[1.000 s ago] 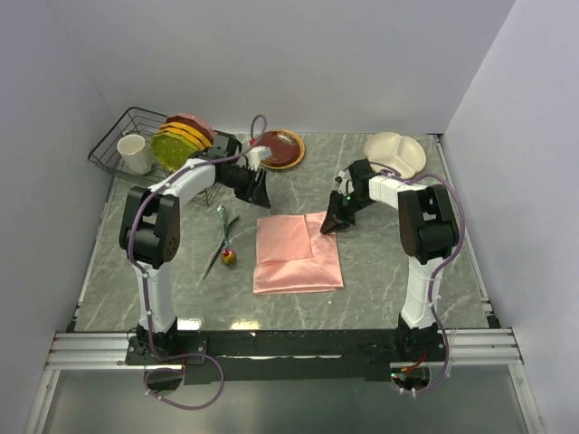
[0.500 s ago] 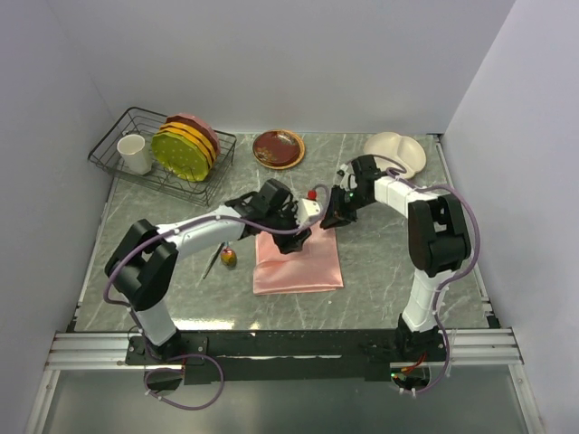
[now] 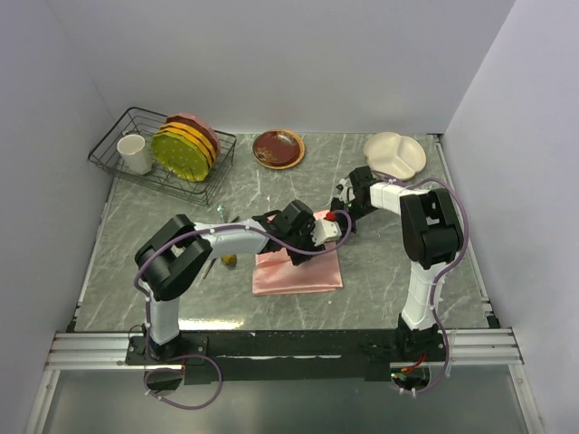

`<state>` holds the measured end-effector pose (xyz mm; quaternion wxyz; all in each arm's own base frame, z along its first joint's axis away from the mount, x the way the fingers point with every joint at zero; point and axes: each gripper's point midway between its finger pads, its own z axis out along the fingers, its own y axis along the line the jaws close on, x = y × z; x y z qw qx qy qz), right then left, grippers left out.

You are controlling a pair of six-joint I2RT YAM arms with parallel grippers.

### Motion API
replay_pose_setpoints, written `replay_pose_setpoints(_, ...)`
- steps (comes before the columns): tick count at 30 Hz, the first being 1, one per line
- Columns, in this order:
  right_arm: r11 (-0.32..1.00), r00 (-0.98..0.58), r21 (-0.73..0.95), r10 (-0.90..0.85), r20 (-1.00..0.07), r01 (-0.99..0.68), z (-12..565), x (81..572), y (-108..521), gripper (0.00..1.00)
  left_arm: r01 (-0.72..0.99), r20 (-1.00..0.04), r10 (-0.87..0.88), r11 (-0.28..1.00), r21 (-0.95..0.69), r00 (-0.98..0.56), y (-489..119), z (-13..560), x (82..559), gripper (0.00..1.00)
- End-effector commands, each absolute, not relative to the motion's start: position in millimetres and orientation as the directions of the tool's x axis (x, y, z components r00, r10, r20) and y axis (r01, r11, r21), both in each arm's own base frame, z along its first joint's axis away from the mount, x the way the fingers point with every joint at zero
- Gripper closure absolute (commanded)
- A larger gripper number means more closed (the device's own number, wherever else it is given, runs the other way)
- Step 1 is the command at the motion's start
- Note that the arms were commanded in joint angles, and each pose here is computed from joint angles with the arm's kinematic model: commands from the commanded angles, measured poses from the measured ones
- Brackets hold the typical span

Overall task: Fold the napkin into a case and place the utensils inside
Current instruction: Smooth out the lower triangle-folded napkin at the center of the board.

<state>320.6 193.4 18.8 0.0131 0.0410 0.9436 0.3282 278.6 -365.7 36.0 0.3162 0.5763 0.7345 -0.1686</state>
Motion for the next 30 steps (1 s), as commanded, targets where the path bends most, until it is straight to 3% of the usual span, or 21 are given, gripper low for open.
replay_pose_setpoints(1,0.826,-0.997,0.559,0.082,0.005,0.071,0,320,182,0.78,0.940,-0.657,0.747,0.288,0.182,-0.102,-371,35,292,0.39)
replay_pose_setpoints(14,0.857,-0.999,0.513,0.050,0.001,0.044,-9,318,172,0.81,0.906,-0.624,0.762,0.372,0.203,-0.174,-324,56,326,0.59)
replay_pose_setpoints(20,0.857,-0.999,0.515,0.043,-0.015,0.029,-8,320,173,0.81,0.913,-0.676,0.721,0.364,0.184,-0.151,-320,88,343,0.60)
replay_pose_setpoints(24,0.853,-0.999,0.521,0.036,-0.024,0.018,-6,322,175,0.81,0.843,-0.711,0.665,0.501,0.196,-0.230,-310,101,382,0.78)
replay_pose_setpoints(26,0.851,-0.999,0.525,0.033,-0.032,0.011,-4,323,176,0.80,0.754,-0.720,0.618,0.625,0.205,-0.316,-293,104,421,0.66)
replay_pose_setpoints(27,0.848,-0.999,0.530,0.025,-0.038,0.001,-2,323,177,0.80,0.724,-0.721,0.602,0.659,0.205,-0.343,-287,100,434,0.46)
replay_pose_setpoints(30,0.838,-0.997,0.543,-0.006,-0.071,-0.044,5,325,181,0.79,0.637,-0.769,0.507,0.751,0.173,-0.389,-268,120,467,0.28)
